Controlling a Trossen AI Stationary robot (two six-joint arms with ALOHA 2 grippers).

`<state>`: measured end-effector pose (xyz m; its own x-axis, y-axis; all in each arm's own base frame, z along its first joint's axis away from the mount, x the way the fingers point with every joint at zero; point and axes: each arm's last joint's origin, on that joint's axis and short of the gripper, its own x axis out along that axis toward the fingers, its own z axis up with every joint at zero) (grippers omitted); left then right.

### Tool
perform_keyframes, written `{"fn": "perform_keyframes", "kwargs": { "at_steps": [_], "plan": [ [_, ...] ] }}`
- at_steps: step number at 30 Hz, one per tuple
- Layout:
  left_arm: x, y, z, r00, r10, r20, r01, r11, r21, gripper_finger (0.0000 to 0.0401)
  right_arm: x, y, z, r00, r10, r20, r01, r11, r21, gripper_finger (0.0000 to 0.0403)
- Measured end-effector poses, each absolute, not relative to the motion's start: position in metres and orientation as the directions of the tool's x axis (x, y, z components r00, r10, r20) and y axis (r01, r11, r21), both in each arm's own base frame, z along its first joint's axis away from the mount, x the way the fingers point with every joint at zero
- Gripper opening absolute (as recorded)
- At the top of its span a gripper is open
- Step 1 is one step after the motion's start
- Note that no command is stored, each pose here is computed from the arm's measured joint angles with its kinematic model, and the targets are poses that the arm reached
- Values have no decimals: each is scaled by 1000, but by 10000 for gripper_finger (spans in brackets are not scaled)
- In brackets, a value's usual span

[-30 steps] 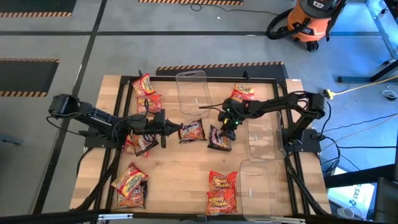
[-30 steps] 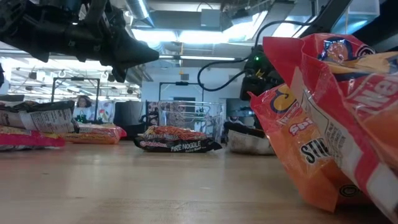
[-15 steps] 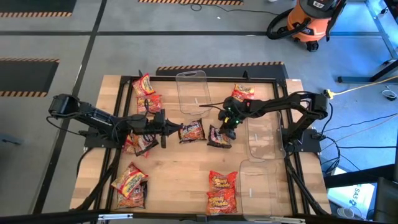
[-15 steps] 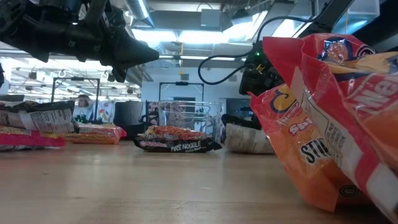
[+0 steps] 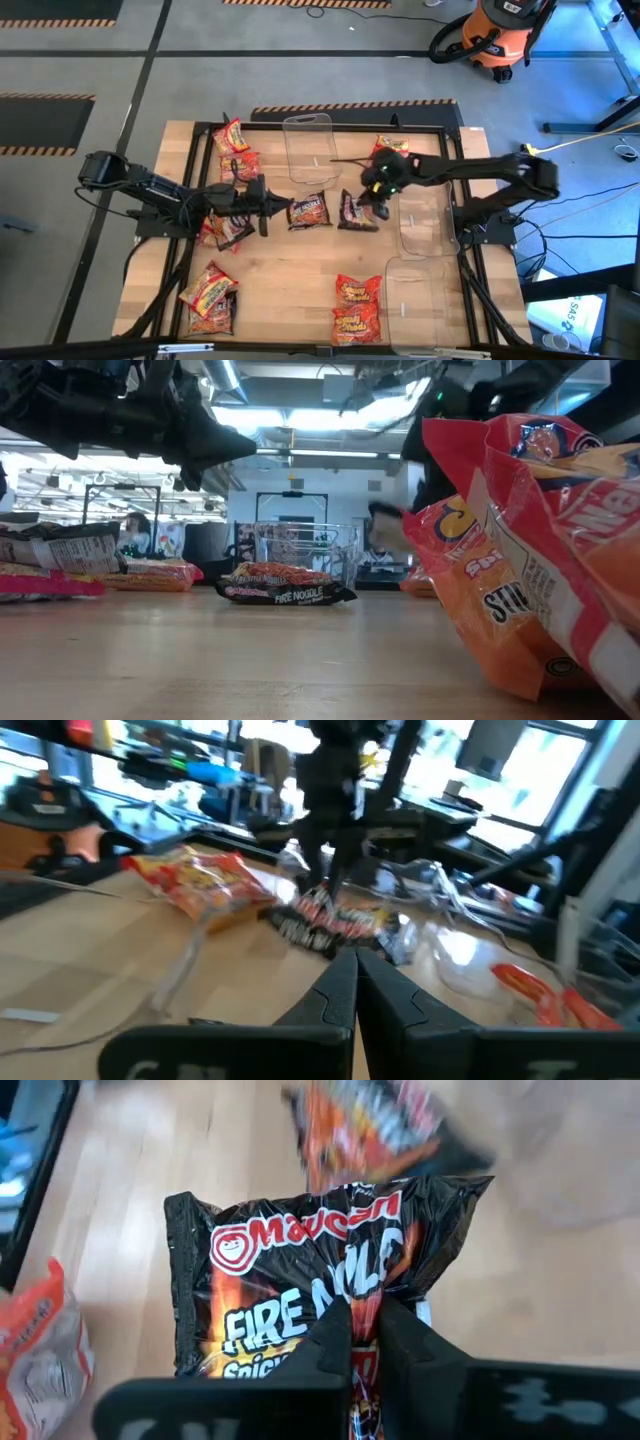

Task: Sort Maruchan noodles
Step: Put the black noodle pack into the top transparent bin

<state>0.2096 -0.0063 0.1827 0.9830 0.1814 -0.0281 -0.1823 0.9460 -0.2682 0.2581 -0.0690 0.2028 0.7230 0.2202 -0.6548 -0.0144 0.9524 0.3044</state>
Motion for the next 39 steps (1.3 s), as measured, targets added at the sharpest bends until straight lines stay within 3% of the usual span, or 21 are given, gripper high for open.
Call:
{"fn": "perform_keyframes", "kwargs": {
  "at_steps": [5,10,14,21,30,34,39],
  "plan": [
    [209,-5,188,975,221,27,-205,937,-283,0,248,-68,228,811,124,-572,-14,981,193,3],
    [209,-6,192,976,206,69,-178,939,-295,0,245,-68,228,901,45,-431,3,994,110,6],
    [209,0,192,953,295,68,-246,885,-395,7,248,-67,226,950,19,-313,1,998,66,5],
    [209,5,192,965,255,63,-193,850,-491,82,256,-58,223,958,-17,-285,12,1000,-19,6],
    [218,4,204,975,207,81,-142,860,-490,192,269,-50,216,969,-31,-246,2,993,-116,8],
    [223,9,202,972,235,1,-206,857,-472,218,276,-53,216,969,-67,-236,26,985,-172,9],
    [232,25,213,959,279,-57,-274,850,-449,222,293,-57,223,970,-104,-221,42,963,-268,9]
  ]
}}
